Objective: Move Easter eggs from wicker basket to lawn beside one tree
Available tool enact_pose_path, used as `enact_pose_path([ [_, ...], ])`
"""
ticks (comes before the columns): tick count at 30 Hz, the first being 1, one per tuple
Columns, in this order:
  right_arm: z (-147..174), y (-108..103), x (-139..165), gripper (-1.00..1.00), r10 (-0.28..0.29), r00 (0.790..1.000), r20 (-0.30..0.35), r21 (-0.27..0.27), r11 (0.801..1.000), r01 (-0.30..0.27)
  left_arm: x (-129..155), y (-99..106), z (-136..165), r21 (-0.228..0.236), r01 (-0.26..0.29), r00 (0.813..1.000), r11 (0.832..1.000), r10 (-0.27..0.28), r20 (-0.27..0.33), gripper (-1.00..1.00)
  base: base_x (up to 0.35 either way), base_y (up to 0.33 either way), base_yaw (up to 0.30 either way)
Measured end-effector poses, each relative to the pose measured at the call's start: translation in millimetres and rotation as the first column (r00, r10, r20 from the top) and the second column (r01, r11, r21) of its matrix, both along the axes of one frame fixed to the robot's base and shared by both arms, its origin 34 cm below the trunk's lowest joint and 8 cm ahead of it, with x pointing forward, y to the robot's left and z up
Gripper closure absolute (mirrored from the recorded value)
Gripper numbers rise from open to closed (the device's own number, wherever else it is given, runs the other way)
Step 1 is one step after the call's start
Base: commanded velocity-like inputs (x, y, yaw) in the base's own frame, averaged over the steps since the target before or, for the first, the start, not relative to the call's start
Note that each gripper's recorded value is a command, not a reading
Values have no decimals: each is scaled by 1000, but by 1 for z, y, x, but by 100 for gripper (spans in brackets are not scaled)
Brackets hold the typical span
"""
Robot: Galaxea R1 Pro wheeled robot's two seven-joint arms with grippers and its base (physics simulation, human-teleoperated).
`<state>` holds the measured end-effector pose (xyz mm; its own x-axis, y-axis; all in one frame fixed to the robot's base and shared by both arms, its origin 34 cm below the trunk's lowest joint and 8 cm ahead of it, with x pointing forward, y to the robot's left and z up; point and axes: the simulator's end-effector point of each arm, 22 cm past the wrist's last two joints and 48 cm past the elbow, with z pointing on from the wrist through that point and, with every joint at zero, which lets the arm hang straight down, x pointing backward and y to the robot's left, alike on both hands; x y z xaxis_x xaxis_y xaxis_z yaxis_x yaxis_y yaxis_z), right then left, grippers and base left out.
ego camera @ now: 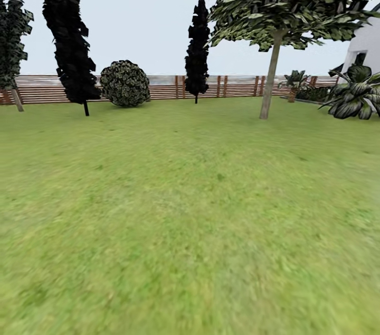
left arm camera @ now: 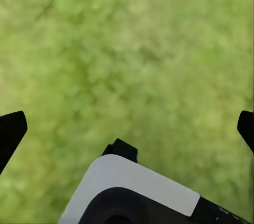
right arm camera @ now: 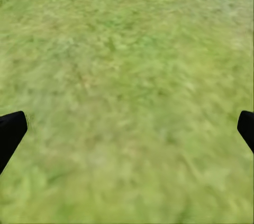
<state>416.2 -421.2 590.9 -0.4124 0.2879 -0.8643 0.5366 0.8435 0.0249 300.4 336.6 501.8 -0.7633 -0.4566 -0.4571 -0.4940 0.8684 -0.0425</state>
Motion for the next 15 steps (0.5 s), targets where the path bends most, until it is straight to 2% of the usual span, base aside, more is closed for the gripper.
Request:
enact_pose_path([
  [15,0,1,0,-100,2,1000,-1,1,1000,-2,0,0,0,0,0,1000,1000,0,0,-100,319,-133,246],
])
